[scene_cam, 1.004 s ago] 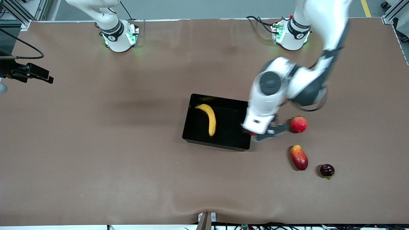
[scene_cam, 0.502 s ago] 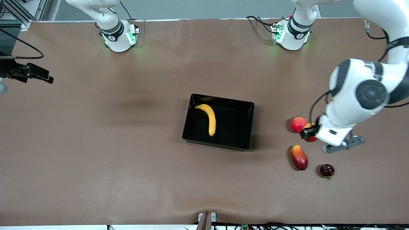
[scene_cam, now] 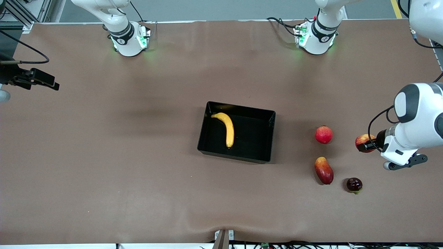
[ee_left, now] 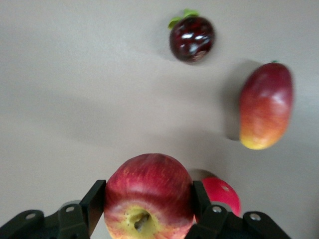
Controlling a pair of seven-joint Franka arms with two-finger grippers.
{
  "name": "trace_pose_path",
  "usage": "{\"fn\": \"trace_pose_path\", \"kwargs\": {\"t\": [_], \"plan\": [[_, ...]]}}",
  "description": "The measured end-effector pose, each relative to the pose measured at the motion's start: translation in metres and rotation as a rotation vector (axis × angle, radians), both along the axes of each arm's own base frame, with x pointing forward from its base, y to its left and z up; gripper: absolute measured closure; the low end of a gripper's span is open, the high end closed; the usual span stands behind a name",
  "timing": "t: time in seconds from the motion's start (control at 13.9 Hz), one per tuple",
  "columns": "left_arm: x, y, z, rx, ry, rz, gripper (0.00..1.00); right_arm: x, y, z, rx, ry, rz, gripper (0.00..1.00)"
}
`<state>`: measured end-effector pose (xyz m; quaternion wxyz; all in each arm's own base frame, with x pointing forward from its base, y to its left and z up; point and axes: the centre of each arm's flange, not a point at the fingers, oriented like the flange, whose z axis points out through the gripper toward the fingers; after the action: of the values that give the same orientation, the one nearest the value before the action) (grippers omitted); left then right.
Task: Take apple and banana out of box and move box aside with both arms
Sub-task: 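Lift the apple out and carry it beside the mango, then release the apple while the right gripper moves toward the tray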
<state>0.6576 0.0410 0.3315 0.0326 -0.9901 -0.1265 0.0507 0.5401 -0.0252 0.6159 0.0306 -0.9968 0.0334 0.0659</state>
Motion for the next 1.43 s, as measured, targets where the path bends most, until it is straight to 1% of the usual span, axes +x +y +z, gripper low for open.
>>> {"fn": "trace_pose_path", "kwargs": {"t": [0.22,0.5,0.65,0.79,0.86,0.93,1.0,1.08,1.15,1.29,1.43], "plan": [[-0.005,0.015,-0.05,-0.025,0.013,0.016,0.26,0.001,0.006,-0.002,0.0,0.003,0.011,0.0],[-0.013,0.037,-0.101,-0.047,0.026,0.023,0.26,0.006,0.019,-0.011,0.001,0.02,0.033,0.0],[-0.018,0.038,-0.117,-0.019,0.032,-0.014,0.26,0.011,0.027,-0.021,-0.005,0.034,0.012,0.0],[-0.018,0.037,-0.12,-0.012,0.03,-0.024,0.26,0.017,0.043,-0.032,-0.016,0.052,-0.026,0.0],[-0.018,0.036,-0.12,-0.011,0.03,-0.026,0.21,0.02,0.053,-0.039,-0.023,0.061,-0.038,0.0],[-0.017,0.033,-0.117,-0.011,0.028,-0.032,0.21,0.023,0.061,-0.046,-0.028,0.072,-0.041,0.0],[-0.016,0.025,-0.107,-0.011,0.031,-0.044,0.16,0.025,0.068,-0.052,-0.032,0.084,-0.037,0.0],[-0.015,0.01,-0.087,-0.01,0.043,-0.062,0.06,0.027,0.075,-0.058,-0.035,0.095,-0.03,0.0],[-0.015,-0.014,-0.057,-0.004,0.049,-0.074,0.0,0.029,0.081,-0.067,-0.038,0.11,-0.022,0.0],[-0.024,-0.09,0.012,0.013,0.026,-0.076,0.0,0.034,0.094,-0.085,-0.044,0.141,-0.006,0.0],[-0.048,-0.187,0.058,0.008,-0.013,-0.101,0.0,0.038,0.099,-0.099,-0.048,0.166,0.001,0.0]]}}
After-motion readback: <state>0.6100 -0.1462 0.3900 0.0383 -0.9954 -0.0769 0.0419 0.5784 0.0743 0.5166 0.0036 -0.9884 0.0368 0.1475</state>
